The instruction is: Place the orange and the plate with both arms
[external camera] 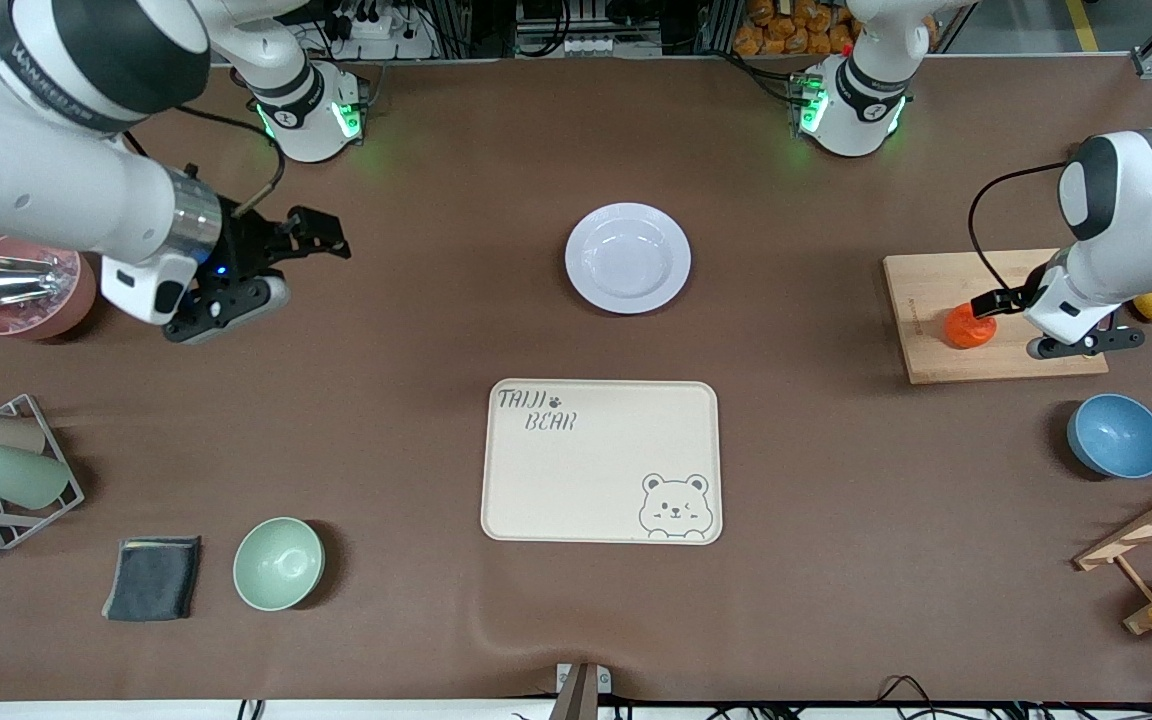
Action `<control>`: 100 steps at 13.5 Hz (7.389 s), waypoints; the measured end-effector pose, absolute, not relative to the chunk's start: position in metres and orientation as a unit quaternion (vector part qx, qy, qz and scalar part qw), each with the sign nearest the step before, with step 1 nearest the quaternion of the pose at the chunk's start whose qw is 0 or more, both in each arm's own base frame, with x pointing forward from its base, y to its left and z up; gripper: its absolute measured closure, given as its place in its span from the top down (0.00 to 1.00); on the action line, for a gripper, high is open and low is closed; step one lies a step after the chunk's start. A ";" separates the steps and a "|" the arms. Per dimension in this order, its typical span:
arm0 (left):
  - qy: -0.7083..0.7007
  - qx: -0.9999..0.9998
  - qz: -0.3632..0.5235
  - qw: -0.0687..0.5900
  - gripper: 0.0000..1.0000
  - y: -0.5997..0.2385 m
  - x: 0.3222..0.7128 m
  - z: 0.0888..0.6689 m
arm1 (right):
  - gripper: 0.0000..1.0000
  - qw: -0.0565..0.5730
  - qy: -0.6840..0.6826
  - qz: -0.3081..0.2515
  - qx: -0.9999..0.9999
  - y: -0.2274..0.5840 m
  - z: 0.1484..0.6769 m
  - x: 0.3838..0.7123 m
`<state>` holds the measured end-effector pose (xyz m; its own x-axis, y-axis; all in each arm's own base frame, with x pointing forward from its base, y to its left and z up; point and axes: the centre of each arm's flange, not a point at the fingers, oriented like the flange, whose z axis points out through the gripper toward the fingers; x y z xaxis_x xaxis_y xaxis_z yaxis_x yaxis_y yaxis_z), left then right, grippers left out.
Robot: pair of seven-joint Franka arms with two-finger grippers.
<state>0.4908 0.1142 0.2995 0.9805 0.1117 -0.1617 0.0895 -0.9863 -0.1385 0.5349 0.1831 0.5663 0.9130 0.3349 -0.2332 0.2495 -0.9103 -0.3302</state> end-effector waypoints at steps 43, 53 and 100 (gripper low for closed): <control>-0.093 -0.990 0.092 -0.048 0.72 -0.213 0.525 0.318 | 1.00 0.172 -0.159 0.147 -0.961 0.264 0.434 0.530; -0.161 -0.977 0.138 -0.004 0.72 -0.450 0.355 0.259 | 1.00 0.298 -0.069 0.248 -0.919 0.282 0.349 0.479; -0.041 -0.999 -0.032 -0.010 1.00 -0.003 0.563 0.630 | 0.09 0.443 -0.046 0.143 -0.884 0.446 0.158 0.376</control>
<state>0.5628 -0.0034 0.6296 0.9946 0.0826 0.0634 0.0813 -0.9964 0.0227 0.3757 0.4463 0.1580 0.9546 0.2088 -0.2124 -0.0456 -0.6024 -0.7969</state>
